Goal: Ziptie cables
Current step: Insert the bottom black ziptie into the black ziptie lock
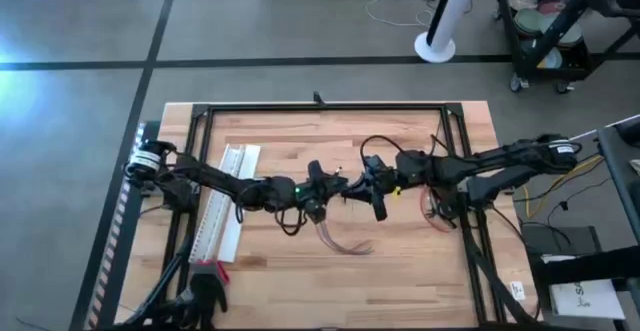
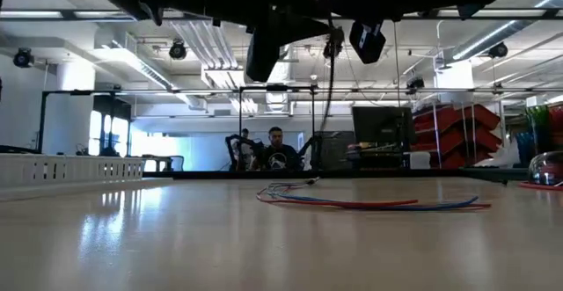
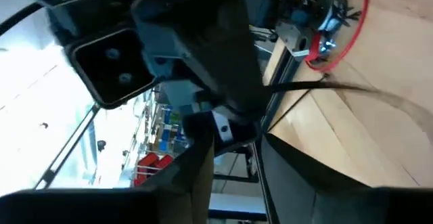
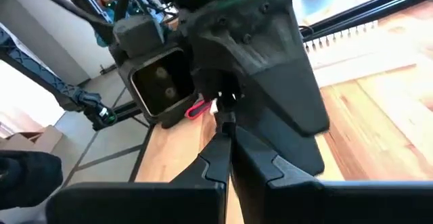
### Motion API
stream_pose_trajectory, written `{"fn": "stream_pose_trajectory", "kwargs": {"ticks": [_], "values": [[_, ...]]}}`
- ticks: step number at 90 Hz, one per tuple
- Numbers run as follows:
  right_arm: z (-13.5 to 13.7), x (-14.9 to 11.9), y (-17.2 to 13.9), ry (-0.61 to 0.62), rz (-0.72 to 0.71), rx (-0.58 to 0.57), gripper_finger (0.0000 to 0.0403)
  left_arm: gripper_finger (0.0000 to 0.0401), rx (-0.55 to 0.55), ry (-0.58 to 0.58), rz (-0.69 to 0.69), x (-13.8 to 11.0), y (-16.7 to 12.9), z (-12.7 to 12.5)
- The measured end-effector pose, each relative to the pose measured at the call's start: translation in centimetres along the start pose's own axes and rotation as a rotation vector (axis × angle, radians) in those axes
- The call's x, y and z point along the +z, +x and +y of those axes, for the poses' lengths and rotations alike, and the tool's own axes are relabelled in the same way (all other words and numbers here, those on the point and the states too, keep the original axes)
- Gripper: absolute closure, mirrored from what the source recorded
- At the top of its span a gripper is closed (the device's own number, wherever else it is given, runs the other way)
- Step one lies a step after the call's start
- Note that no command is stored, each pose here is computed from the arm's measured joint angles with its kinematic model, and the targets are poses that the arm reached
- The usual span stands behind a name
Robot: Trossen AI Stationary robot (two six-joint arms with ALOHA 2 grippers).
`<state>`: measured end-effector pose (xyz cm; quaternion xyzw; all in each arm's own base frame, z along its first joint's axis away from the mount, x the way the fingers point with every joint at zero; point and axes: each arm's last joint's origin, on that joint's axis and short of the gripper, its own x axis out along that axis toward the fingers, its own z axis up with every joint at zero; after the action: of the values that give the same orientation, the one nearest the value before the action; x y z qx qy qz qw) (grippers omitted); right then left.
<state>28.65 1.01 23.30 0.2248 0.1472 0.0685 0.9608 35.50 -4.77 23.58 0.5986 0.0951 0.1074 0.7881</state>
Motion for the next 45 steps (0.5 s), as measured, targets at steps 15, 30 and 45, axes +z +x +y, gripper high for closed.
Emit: {"fn": "stream_pose_trajectory", "kwargs": {"ticks": [15, 30, 45], "values": [[0.3, -0.1, 0.0, -0.076, 0.011, 0.032, 0.0403, 0.0304, -0.004, -0.058, 0.047, -0.6, -0.2, -0.2], [1.2, -1.2, 0.5, -0.183, 0.055, 0.060, 0.0403, 0.0324, -0.040, -0.318, 0.063, -2.0, -1.8, -1.2], [2.4, -4.1, 1.3, -0.301, 0.126, 0.053, 0.0403, 0.0335, -0.170, -0.754, -0.021, -3.0, -3.9, -2.7]]}}
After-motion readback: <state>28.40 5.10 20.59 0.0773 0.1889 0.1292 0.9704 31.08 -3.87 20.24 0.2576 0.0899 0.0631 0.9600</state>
